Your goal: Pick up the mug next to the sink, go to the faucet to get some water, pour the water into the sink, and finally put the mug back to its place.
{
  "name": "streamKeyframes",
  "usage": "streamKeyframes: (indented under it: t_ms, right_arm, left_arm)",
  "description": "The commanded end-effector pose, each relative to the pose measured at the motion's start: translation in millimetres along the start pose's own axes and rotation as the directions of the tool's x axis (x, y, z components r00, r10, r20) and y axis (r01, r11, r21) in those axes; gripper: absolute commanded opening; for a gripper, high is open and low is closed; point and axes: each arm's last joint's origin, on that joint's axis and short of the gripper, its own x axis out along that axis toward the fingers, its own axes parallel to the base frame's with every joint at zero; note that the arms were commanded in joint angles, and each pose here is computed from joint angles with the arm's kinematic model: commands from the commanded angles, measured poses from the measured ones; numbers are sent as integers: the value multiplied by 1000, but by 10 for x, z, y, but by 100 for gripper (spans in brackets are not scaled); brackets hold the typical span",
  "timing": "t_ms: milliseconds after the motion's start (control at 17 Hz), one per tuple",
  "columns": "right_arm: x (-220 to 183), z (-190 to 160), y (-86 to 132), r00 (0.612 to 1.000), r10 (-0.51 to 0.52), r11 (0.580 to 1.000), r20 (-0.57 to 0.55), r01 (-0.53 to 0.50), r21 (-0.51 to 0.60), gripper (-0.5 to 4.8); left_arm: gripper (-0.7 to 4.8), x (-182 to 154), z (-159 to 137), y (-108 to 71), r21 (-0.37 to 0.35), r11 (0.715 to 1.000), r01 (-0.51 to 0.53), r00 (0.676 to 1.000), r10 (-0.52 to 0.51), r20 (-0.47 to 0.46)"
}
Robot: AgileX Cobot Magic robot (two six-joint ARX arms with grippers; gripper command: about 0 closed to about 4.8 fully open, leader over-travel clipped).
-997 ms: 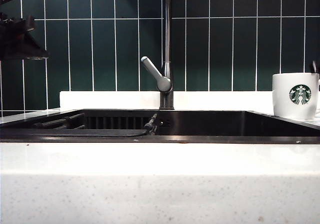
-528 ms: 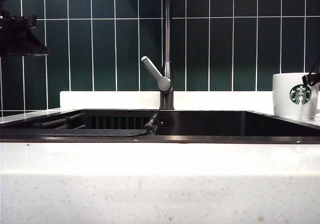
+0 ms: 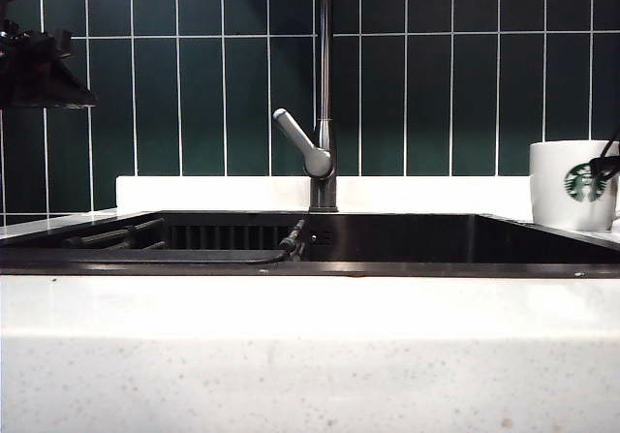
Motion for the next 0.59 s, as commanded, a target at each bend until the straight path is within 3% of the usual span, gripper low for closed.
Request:
streamKeyframes:
  t_ms: [59,587]
  right_arm:
    - [27,41,-70,998,42,999,37,-43,10,211]
    - [87,33,-104,980,180,983,83,-175,-58,198]
  left_arm:
    - [59,4,27,-9,11,1000,3,1000,-4,14]
    - [58,53,-49,-13,-5,999,37,999,-37,-15]
